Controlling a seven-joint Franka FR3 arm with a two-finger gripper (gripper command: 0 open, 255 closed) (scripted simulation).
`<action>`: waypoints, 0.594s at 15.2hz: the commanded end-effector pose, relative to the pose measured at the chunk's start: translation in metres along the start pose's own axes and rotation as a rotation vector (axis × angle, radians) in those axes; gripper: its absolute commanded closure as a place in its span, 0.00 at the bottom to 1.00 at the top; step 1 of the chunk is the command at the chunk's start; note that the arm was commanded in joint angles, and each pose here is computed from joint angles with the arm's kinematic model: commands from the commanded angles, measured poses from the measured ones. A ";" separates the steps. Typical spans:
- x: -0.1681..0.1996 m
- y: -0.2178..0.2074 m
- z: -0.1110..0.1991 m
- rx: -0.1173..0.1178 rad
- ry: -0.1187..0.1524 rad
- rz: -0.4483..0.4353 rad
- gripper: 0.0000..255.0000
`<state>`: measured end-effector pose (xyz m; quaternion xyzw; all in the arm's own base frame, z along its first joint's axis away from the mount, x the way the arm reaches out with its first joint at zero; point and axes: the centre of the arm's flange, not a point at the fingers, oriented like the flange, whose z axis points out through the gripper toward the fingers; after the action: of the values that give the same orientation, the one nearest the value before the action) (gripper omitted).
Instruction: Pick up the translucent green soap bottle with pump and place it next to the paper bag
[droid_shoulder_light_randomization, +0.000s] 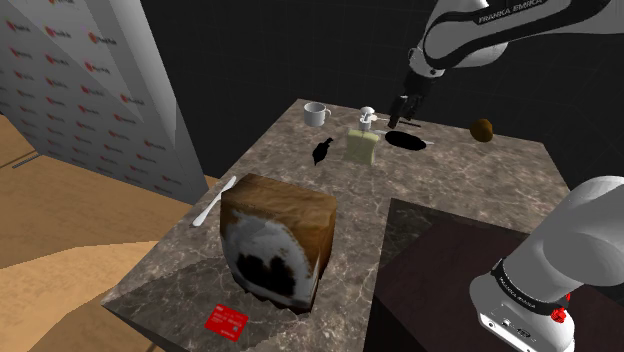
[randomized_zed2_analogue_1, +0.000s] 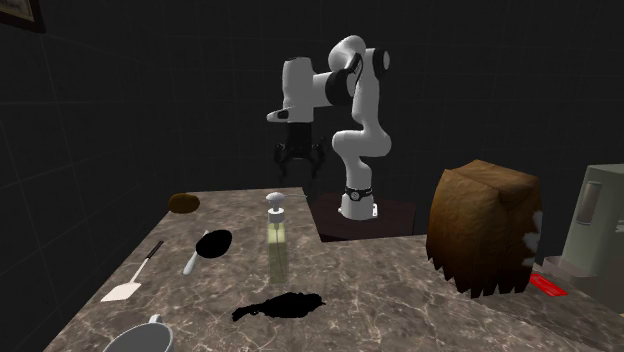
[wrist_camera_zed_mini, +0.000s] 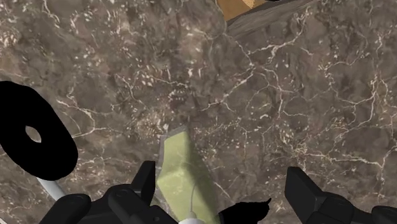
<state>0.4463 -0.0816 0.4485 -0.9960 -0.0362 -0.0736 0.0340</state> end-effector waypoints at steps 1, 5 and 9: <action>0.014 0.008 0.019 0.004 0.006 0.005 0.00; 0.040 0.028 0.060 0.015 0.015 0.015 0.00; 0.061 0.044 0.093 0.023 0.022 0.023 0.00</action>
<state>0.5181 -0.1123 0.3671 -0.9952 -0.0260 -0.0826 0.0459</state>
